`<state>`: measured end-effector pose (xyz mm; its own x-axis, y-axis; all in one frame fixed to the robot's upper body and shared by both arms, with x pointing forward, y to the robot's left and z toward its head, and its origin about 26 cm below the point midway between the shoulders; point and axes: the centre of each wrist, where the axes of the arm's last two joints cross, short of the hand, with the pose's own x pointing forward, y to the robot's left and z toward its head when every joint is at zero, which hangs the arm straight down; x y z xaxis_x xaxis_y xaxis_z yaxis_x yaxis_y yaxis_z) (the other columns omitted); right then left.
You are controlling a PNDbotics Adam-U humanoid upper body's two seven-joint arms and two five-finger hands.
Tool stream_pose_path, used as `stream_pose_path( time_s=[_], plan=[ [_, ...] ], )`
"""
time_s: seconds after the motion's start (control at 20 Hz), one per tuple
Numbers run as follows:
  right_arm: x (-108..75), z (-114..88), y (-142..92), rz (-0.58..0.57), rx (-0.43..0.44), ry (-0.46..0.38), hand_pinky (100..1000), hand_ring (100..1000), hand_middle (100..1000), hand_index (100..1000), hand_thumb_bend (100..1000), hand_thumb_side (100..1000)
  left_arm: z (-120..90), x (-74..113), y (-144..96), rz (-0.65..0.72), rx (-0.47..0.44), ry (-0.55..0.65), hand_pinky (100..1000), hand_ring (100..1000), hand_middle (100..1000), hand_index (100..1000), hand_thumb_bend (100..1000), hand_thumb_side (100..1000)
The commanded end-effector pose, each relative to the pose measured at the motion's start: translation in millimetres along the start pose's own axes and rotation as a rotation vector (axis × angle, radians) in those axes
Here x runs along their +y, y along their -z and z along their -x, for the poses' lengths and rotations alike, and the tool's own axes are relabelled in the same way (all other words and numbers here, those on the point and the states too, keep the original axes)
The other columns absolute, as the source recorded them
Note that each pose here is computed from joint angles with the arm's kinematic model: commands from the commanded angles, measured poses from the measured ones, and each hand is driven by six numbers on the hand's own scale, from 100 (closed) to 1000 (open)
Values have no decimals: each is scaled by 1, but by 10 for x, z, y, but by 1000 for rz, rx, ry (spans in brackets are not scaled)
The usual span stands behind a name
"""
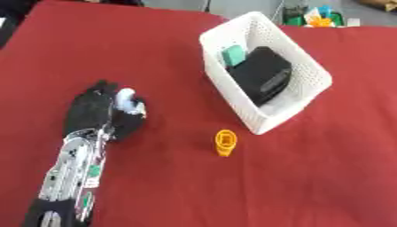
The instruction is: Pick up objects on the table and place them in the box.
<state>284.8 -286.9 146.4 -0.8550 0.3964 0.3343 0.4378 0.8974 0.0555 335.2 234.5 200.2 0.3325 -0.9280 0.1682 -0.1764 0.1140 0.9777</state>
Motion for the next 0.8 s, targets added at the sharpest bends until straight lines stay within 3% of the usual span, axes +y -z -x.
stream_pose_path(
  time_s=[0.05,0.6,0.65,0.8],
  plan=[
    [-3,-47,43,2,-23,14,764,754,610,715,213,1000,-21,53,7,-25,13,11,1000,1000,1000,1000,241,1000],
    [3,-49,36,-4,-21,18,765,754,611,717,215,1000,-64,62,28,-36,36,41,1000,1000,1000,1000,188,1000],
    [3,-49,35,-4,-20,19,766,755,611,718,216,1000,-65,61,29,-35,37,42,1000,1000,1000,1000,139,1000],
    [5,-50,33,-7,-20,19,767,755,612,718,215,1000,-74,61,28,-35,37,45,1000,1000,1000,1000,115,1000]
  ],
)
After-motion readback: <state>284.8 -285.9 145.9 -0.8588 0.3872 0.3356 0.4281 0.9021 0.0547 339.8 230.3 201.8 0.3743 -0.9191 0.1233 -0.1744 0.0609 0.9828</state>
